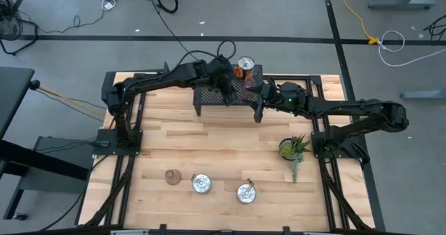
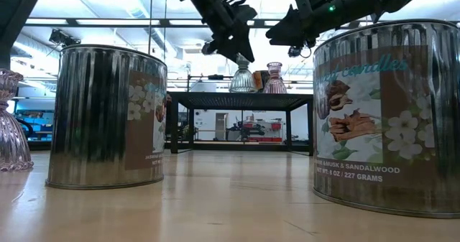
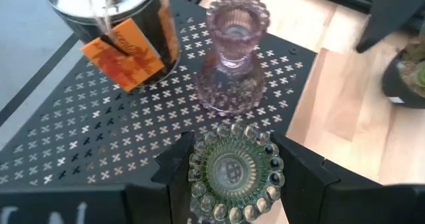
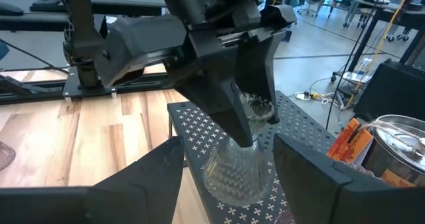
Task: Pick & Place candle stick holders
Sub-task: Put the green candle holder on the shelf
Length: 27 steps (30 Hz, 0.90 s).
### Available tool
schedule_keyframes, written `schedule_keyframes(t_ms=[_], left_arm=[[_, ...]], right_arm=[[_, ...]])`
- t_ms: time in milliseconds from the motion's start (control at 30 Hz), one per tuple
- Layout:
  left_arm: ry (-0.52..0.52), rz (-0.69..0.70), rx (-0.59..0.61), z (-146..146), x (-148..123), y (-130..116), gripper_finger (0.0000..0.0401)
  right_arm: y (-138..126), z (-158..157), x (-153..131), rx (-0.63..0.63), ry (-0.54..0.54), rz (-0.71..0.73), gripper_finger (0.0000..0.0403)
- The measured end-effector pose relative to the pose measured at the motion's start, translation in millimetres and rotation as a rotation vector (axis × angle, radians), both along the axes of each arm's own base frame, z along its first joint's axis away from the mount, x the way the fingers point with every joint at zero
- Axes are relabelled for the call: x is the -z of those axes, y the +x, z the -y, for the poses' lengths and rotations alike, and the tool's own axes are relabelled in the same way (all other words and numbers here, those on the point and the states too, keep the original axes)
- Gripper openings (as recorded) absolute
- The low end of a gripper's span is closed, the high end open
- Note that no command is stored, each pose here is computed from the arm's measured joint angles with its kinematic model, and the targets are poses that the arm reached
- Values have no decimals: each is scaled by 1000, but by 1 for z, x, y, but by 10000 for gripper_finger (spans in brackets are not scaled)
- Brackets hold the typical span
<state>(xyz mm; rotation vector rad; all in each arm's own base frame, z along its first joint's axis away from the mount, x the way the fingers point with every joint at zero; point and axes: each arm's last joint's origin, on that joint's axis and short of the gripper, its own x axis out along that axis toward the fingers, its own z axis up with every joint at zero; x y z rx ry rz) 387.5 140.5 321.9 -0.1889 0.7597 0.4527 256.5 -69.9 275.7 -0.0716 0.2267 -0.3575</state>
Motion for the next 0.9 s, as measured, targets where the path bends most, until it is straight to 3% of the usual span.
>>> schedule_keyframes(t_ms=[300, 900], left_arm=[[5, 25, 3, 0, -2, 2, 213], [80, 79, -49, -6, -7, 5, 192]], right_arm=[[0, 0, 0, 0, 0, 0, 231], [0, 0, 0, 0, 0, 0, 231]])
